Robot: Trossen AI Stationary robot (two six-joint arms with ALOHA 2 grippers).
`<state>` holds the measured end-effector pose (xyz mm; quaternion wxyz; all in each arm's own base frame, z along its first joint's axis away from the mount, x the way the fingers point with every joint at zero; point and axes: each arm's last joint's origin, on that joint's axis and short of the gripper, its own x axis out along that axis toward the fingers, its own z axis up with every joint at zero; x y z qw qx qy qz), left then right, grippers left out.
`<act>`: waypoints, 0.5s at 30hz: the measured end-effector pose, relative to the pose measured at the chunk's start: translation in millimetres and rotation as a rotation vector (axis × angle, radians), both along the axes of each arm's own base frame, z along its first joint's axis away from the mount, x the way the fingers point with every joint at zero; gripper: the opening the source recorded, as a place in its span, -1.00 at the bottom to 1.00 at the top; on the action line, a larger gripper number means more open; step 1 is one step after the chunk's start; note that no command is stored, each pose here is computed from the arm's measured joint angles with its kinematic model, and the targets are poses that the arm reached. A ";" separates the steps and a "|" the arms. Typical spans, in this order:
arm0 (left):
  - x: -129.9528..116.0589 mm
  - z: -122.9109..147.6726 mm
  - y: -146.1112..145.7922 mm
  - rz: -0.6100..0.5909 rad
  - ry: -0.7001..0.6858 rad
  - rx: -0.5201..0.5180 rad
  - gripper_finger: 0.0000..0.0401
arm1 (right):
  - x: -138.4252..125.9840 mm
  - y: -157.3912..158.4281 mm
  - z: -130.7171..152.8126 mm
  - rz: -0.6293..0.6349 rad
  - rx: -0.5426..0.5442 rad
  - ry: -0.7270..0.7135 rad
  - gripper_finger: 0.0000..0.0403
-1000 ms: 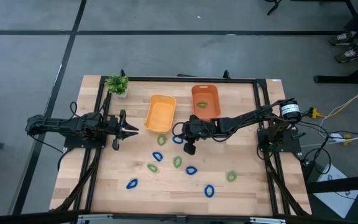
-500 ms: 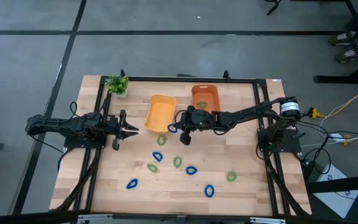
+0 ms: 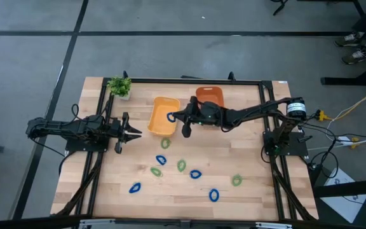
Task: Sort items
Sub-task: Put the blue keychain into the yellow bin
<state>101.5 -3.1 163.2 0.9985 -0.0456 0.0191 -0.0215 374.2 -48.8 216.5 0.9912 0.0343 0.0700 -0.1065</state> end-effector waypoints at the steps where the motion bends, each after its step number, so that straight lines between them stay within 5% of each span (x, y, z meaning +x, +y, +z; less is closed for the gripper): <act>1: 0.0 0.0 0.0 0.000 0.000 0.000 -0.65 | 0.2 -0.1 1.4 0.003 -0.007 -0.013 -0.92; 15: 0.0 0.0 0.0 0.001 0.000 0.000 -0.65 | 30.7 -4.9 11.8 0.050 -0.022 -0.017 -0.92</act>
